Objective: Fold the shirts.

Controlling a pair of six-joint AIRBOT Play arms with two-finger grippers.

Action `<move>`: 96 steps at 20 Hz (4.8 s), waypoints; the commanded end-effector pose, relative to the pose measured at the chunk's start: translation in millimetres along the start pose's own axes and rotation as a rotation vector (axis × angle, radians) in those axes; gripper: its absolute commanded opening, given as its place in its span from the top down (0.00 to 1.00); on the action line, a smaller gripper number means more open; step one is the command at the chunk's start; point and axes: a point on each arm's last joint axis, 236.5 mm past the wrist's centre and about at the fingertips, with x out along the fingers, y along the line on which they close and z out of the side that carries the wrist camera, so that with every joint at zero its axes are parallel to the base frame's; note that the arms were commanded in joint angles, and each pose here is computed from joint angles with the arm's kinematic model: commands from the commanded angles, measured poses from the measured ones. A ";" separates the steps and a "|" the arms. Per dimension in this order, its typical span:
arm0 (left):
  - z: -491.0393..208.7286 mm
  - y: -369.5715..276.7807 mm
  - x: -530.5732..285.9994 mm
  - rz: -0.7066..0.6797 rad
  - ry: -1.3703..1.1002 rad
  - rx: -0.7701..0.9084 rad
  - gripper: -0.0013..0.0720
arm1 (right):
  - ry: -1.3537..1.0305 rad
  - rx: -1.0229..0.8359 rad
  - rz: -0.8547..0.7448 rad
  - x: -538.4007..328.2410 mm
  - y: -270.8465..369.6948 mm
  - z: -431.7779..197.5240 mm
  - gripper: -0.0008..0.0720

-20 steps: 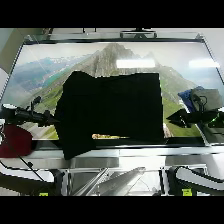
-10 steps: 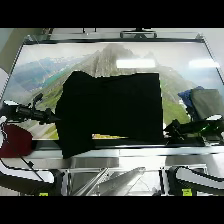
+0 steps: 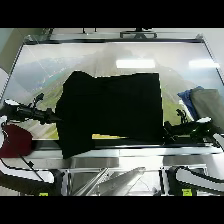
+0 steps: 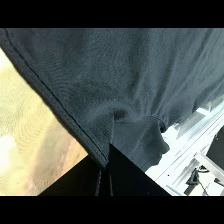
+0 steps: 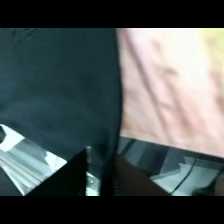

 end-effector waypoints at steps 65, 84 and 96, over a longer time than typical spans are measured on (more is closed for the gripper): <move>278.0 -94.6 -20.4 -0.129 -0.560 0.362 0.95 | -0.514 -0.377 0.139 -90.8 110.3 330.7 0.96; 234.7 -98.2 -39.2 -0.103 -0.358 0.405 0.58 | -0.489 -0.348 -0.021 -122.4 87.5 314.9 0.63; 43.1 -80.8 -44.5 -0.137 -0.193 0.060 0.69 | -0.218 -0.168 -0.029 -105.5 26.8 150.5 0.50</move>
